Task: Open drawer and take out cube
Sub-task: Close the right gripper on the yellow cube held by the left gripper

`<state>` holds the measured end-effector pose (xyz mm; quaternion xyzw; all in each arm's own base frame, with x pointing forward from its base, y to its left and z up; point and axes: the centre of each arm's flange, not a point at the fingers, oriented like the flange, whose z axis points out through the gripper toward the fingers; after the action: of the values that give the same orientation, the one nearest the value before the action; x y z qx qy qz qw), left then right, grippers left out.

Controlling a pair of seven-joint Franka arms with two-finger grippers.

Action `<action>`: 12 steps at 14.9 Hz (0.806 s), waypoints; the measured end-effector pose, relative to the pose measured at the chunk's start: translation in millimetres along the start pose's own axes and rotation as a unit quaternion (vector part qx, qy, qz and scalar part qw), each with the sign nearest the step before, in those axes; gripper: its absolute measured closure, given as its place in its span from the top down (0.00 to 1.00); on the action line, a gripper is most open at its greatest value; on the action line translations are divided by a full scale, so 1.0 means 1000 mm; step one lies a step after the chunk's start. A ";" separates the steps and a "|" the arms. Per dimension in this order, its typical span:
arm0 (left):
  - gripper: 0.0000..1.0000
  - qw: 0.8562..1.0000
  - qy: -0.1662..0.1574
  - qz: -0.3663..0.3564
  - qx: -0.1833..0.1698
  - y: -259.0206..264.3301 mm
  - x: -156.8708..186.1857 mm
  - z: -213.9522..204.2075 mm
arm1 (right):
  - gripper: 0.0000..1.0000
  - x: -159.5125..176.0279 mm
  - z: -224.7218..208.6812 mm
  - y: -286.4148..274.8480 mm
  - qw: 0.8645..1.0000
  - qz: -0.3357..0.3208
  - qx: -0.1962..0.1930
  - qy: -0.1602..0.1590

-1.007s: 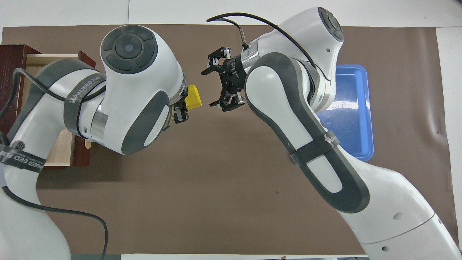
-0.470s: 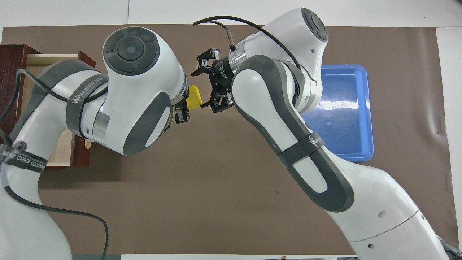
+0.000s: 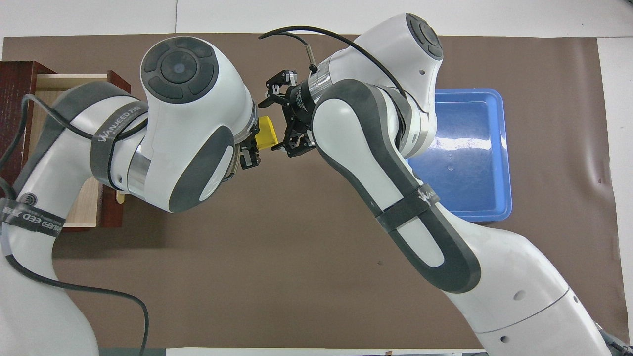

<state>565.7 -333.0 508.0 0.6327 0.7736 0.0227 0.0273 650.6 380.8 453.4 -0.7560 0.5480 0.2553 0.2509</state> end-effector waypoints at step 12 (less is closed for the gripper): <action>0.55 1.000 -0.001 -0.003 -0.001 0.000 0.000 0.001 | 0.56 -0.008 0.007 0.004 1.000 0.008 -0.009 0.001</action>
<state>566.2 -332.7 507.3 0.6304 0.7754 0.0231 0.0290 644.2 390.3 452.6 -0.7541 0.5521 0.2612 0.2413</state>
